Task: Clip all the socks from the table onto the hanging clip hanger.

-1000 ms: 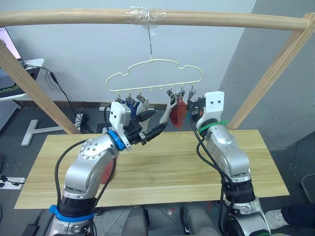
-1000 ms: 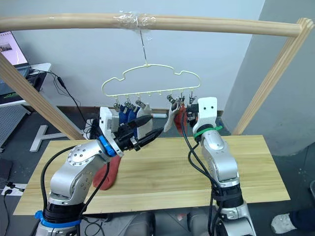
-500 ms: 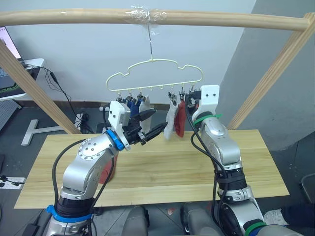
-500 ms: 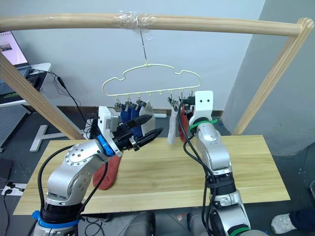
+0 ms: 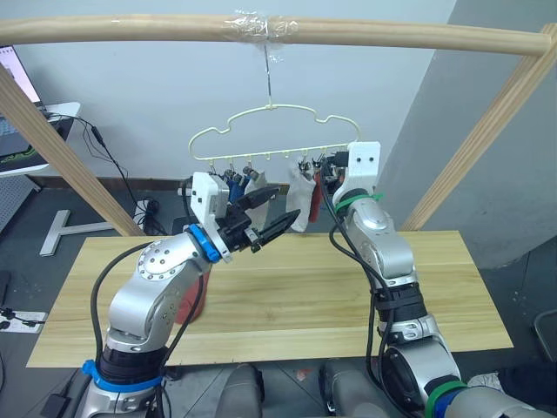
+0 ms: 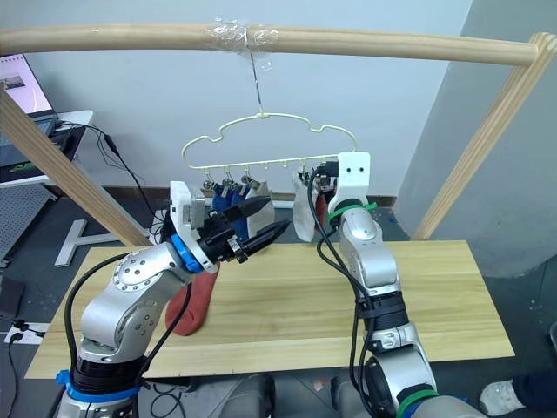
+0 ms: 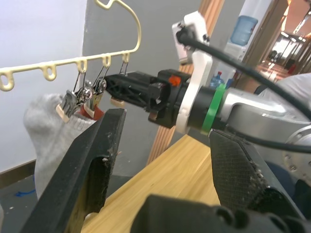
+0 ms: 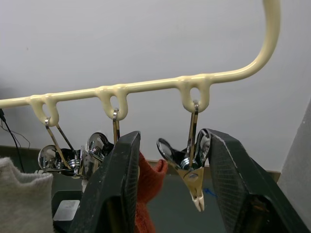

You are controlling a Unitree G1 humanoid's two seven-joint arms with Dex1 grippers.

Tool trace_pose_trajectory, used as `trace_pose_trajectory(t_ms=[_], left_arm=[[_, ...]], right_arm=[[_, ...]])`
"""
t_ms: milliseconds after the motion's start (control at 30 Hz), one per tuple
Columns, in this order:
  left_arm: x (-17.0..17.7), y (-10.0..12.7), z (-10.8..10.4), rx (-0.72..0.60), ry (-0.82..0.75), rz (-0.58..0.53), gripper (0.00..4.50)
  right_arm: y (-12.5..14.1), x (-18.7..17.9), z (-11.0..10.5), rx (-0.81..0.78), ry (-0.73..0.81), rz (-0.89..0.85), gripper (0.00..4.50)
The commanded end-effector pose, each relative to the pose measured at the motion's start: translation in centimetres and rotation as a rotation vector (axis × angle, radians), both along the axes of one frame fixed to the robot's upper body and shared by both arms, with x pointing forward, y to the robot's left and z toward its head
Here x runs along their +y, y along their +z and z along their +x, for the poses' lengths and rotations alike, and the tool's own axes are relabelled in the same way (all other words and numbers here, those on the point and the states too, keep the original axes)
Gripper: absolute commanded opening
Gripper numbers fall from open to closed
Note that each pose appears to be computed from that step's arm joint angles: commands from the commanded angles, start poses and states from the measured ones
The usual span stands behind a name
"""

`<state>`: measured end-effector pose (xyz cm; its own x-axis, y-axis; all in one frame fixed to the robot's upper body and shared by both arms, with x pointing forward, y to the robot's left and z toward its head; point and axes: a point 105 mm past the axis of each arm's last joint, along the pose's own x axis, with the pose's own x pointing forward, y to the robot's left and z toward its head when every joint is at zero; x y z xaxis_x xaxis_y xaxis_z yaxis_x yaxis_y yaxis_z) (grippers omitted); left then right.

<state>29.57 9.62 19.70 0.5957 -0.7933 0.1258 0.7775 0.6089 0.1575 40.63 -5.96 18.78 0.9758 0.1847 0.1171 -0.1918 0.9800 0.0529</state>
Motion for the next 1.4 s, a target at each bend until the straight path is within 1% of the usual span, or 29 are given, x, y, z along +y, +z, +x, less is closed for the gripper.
trace_pose_trajectory(t_ms=[33, 200, 300, 400, 467, 600, 700, 767, 867, 967, 1000, 1067, 1167, 1267, 1333, 1400], left_arm=[[-0.1, 1.7, -0.4, -0.062, -0.010, -0.015, 3.15], [-0.5, 1.9, -0.7, -0.065, -0.026, -0.025, 3.15], [-0.6, 1.9, -0.7, -0.066, -0.034, -0.028, 3.15], [-0.6, 2.0, -0.7, -0.067, -0.034, -0.031, 3.15], [-0.7, 2.0, -0.7, -0.067, -0.033, -0.033, 3.15], [-0.8, 1.7, -0.7, -0.063, -0.033, -0.034, 3.15], [-0.5, 1.1, -0.5, -0.042, -0.005, -0.028, 3.15], [0.7, -0.6, 0.2, 0.010, 0.070, 0.011, 3.15], [4.6, -5.0, 1.5, 0.140, 0.262, 0.115, 3.15], [8.7, -8.7, 2.0, 0.194, 0.418, 0.235, 3.15], [9.6, -9.4, 2.1, 0.199, 0.450, 0.257, 3.15], [12.5, -10.9, 2.6, 0.248, 0.558, 0.264, 3.15], [15.8, -12.9, 3.1, 0.323, 0.649, 0.252, 3.67], [17.4, -14.1, 4.1, 0.360, 0.708, 0.271, 4.47], [18.0, -14.9, 4.6, 0.400, 0.729, 0.248, 4.47], [17.6, -16.0, 4.6, 0.485, 0.687, 0.184, 4.47]], right_arm=[[1.9, -0.4, 0.1, -0.069, -0.014, 0.015, 2.12], [1.9, -0.6, 0.1, -0.073, -0.022, 0.018, 2.12], [2.0, -0.8, 0.2, -0.077, -0.025, 0.023, 1.48], [2.0, -1.0, 0.2, -0.080, -0.029, 0.025, 0.53], [2.0, -1.1, 0.2, -0.081, -0.031, 0.025, 0.06], [2.2, -1.4, 0.2, -0.094, -0.031, 0.008, 0.02], [2.4, -1.9, 0.3, -0.102, -0.020, -0.012, 0.02], [2.6, -2.3, 0.4, -0.099, 0.011, -0.055, 0.02], [2.8, -2.9, 0.6, -0.064, 0.103, -0.145, 0.02], [2.9, -3.6, 0.5, -0.017, 0.172, -0.180, 0.02], [2.9, -3.6, 0.4, -0.007, 0.189, -0.189, 0.02], [3.2, -3.6, 0.1, -0.002, 0.226, -0.211, 0.02], [3.4, -3.8, -0.1, 0.009, 0.256, -0.231, 0.00], [3.3, -4.1, -0.1, 0.029, 0.258, -0.233, 0.00], [3.3, -4.1, -0.1, 0.034, 0.266, -0.242, 0.00], [3.3, -4.1, -0.1, 0.040, 0.272, -0.243, 0.00]])
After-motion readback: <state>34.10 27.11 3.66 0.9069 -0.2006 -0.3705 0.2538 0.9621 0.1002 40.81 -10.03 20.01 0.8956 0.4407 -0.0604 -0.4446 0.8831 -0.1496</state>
